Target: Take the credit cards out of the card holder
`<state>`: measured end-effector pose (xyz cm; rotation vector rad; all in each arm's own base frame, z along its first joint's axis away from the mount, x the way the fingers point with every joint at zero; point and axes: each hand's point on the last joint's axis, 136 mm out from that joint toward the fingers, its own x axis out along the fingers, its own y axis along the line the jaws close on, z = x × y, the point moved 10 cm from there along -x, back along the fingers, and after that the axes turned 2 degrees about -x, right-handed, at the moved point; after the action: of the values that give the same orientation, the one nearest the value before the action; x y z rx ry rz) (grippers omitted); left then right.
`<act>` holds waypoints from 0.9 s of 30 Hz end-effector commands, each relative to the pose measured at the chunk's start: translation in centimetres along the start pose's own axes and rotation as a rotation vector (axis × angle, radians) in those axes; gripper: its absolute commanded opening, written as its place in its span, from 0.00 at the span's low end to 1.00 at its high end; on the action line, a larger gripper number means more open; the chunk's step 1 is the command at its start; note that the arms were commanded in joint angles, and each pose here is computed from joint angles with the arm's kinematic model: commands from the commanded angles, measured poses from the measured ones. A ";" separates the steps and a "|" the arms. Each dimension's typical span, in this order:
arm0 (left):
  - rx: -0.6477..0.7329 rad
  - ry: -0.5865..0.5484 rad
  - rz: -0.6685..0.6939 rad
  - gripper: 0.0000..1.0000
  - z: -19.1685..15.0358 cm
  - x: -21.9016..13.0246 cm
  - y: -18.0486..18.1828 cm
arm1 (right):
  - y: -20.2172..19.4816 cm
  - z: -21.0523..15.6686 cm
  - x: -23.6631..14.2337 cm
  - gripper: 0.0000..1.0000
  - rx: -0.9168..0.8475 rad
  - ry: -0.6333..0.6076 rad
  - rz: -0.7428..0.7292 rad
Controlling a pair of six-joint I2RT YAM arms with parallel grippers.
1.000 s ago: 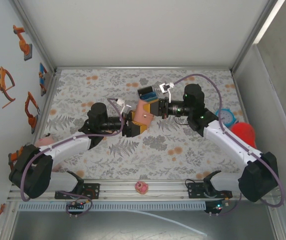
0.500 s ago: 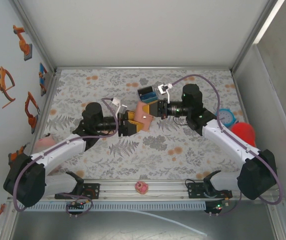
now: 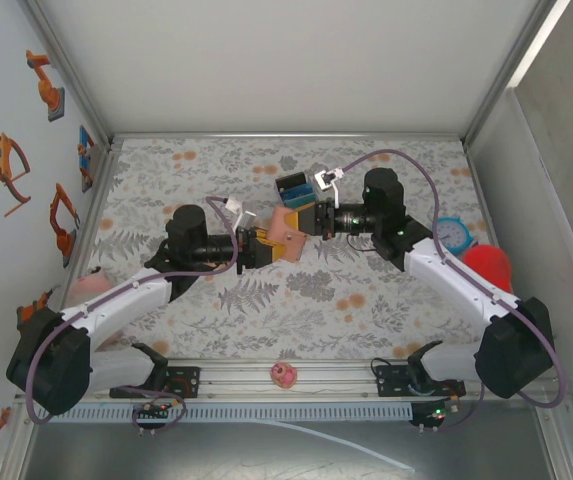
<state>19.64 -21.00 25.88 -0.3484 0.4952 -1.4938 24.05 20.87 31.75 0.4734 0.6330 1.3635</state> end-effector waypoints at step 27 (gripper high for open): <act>0.025 -0.025 0.524 0.00 -0.6 -1.4 2.6 | 1.2 -0.9 -5.6 0.72 0.115 -0.172 -0.738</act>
<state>21.38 -19.99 24.04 -0.2367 0.5481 -1.0773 22.72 16.18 32.60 0.3897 0.6582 0.6906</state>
